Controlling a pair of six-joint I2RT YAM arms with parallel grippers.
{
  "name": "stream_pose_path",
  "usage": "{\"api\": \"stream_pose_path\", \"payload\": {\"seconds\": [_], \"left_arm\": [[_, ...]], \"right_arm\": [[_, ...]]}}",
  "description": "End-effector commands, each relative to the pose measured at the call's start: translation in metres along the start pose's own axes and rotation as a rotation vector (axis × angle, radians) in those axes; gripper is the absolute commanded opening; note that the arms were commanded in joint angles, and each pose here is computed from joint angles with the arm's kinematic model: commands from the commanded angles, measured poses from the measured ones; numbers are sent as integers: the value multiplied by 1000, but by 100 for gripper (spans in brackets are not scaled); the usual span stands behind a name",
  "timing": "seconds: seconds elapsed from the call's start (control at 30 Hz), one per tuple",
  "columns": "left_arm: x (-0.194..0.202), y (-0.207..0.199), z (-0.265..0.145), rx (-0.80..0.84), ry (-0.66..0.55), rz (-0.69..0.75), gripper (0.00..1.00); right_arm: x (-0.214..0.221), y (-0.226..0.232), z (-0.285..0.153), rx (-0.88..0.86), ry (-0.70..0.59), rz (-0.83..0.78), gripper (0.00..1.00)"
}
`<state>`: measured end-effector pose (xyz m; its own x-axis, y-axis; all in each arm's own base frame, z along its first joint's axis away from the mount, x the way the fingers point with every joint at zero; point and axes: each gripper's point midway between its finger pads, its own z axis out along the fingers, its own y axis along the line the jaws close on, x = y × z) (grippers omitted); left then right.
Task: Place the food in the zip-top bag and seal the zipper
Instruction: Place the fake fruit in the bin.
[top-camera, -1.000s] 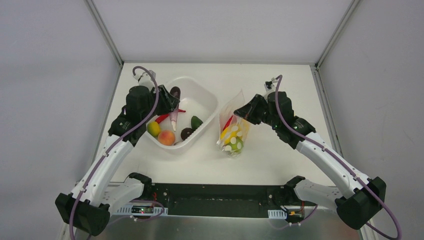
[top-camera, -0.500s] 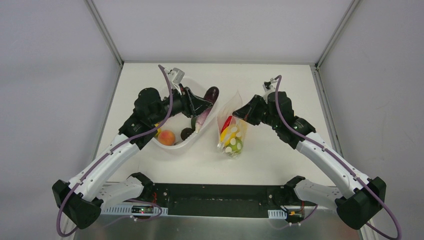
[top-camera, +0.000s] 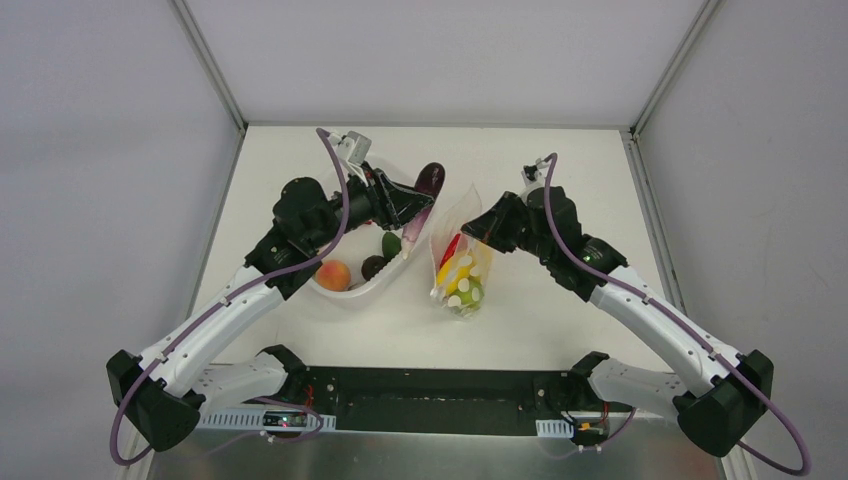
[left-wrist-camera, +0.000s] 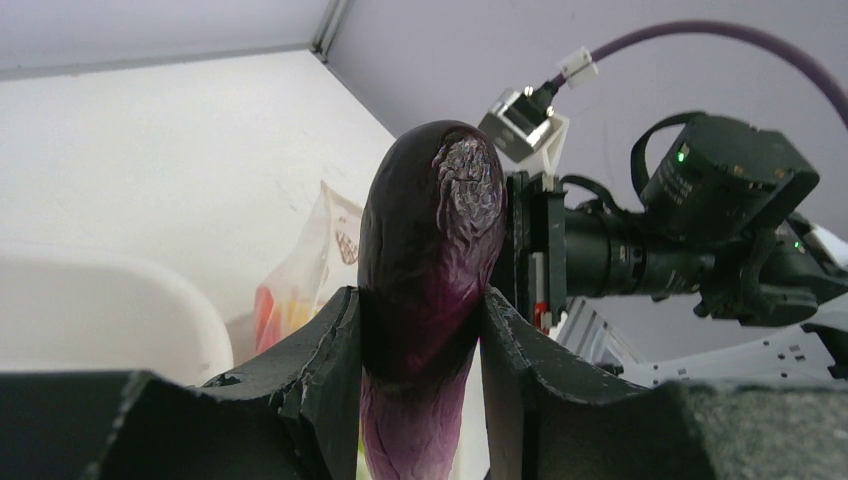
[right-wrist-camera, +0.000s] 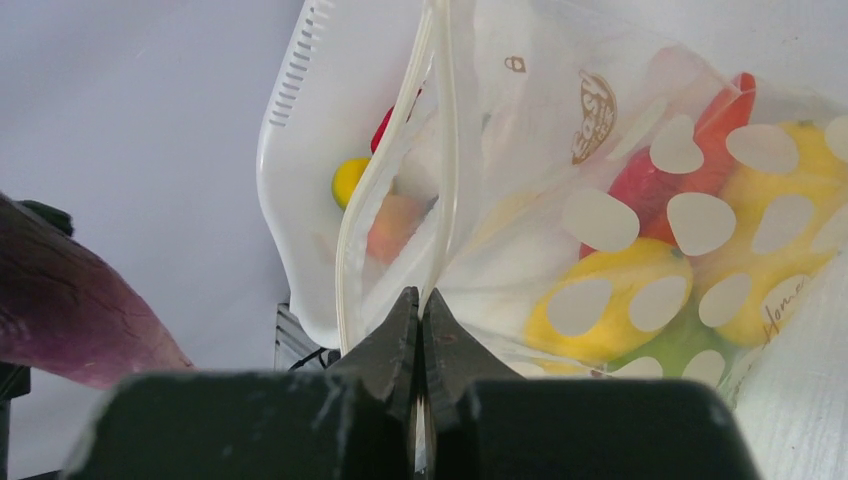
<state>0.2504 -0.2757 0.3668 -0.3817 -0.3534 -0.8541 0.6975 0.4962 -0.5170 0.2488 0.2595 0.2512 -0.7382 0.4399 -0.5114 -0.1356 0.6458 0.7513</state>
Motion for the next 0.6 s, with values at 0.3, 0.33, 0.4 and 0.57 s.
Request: {"api": "stream_pose_path", "payload": {"seconds": [0.3,0.33,0.4,0.57], "left_arm": [[-33,-24,35,-12,-317,30,2],[-28,-23,40,-16,-315,30,2],[-14,-16,51,-20,-311,34,3],[11,-1,65,-44,-310,65,3]], "right_arm": [[-30,26,-10,-68,-158,16,0],[-29,28,-11,-78,-157,17,0],[-29,31,-14,-101,-157,18,0],[-30,38,-21,-134,-159,23,0]]}}
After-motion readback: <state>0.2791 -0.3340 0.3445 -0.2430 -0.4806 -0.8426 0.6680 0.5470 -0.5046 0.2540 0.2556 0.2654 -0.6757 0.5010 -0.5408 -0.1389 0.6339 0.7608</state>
